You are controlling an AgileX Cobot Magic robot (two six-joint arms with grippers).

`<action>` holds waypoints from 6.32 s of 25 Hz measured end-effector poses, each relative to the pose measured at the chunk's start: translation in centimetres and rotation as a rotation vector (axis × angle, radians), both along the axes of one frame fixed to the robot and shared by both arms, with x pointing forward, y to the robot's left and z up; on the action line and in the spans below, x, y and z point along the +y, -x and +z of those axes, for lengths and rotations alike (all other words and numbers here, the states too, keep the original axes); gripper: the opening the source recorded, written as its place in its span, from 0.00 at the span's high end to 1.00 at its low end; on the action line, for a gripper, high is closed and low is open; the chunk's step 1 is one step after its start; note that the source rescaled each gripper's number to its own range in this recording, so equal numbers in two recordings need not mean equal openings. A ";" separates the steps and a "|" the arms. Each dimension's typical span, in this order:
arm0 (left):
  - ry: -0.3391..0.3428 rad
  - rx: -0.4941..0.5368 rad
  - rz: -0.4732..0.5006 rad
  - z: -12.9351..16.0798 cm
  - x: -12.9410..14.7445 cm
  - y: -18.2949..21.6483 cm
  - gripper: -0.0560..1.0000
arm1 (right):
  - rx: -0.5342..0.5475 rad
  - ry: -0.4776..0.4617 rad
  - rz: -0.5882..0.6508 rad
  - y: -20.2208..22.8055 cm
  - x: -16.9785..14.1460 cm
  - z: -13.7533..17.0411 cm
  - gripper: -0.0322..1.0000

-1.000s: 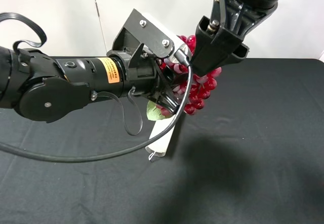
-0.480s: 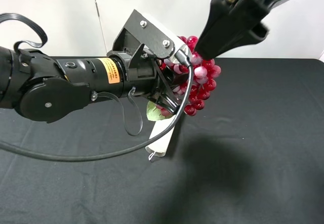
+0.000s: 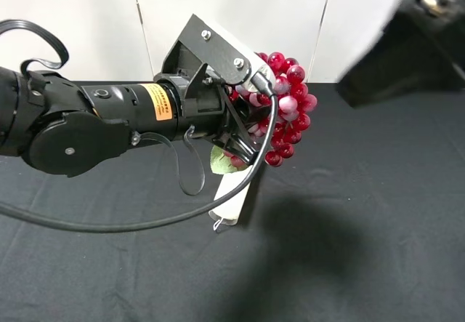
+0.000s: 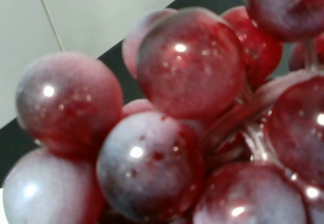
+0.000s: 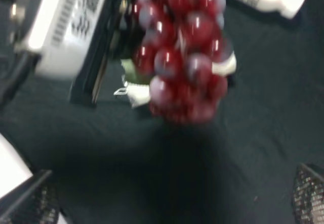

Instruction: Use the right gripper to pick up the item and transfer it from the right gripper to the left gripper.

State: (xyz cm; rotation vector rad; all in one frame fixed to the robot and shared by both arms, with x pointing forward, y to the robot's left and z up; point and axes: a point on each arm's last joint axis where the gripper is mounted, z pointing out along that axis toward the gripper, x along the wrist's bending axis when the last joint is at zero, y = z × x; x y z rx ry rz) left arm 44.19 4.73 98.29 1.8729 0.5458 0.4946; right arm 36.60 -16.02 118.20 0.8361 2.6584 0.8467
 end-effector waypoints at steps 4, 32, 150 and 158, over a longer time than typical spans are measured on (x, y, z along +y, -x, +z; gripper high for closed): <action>0.000 0.000 0.000 0.0 0.0 0.0 0.94 | 0.021 -0.039 -0.055 2.3 -2.3 -0.9 0.00; 0.000 0.000 0.000 0.0 0.0 0.0 0.94 | -0.249 -0.363 -0.182 12.7 -14.1 -11.4 0.00; -0.643 1.089 0.745 -2.4 16.1 -14.4 0.00 | -0.407 -0.321 -0.706 13.0 -14.2 -12.9 0.00; -0.587 0.942 0.762 3.3 16.8 -12.9 0.00 | -0.407 -0.321 -0.706 13.0 -14.2 -12.9 0.00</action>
